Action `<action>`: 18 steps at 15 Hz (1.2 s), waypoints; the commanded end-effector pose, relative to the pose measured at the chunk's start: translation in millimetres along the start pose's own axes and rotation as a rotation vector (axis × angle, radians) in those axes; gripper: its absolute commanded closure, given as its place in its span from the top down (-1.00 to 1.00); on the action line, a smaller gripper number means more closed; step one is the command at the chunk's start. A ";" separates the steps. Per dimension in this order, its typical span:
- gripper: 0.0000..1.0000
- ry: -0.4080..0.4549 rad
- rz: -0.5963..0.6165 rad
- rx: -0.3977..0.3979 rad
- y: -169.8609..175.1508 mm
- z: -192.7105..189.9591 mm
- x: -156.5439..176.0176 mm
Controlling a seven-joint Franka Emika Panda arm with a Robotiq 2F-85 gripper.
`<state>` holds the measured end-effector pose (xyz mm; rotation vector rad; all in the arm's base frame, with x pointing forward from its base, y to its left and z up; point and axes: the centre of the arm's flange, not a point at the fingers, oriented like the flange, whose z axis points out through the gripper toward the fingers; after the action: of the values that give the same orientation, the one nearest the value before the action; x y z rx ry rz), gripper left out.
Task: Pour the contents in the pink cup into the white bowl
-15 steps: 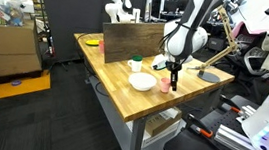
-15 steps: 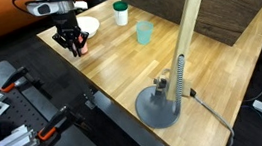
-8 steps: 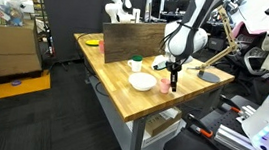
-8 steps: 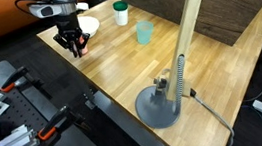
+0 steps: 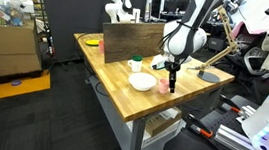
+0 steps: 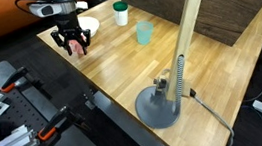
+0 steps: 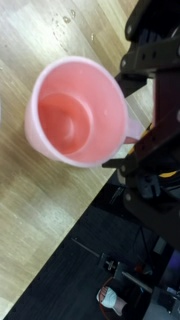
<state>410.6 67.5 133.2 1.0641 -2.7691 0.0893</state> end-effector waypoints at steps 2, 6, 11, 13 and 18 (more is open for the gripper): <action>0.29 0.000 0.000 0.000 0.0 0.0 -0.1; 0.79 0.000 0.000 0.000 0.1 -0.1 -0.1; 1.00 -0.015 -0.027 0.007 18.1 -8.0 9.9; 1.00 -0.030 -0.043 0.007 28.8 -9.5 16.7; 1.00 -0.045 -0.057 0.006 41.6 -6.0 22.3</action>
<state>367.0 84.4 143.6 1.1600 -2.7776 0.0673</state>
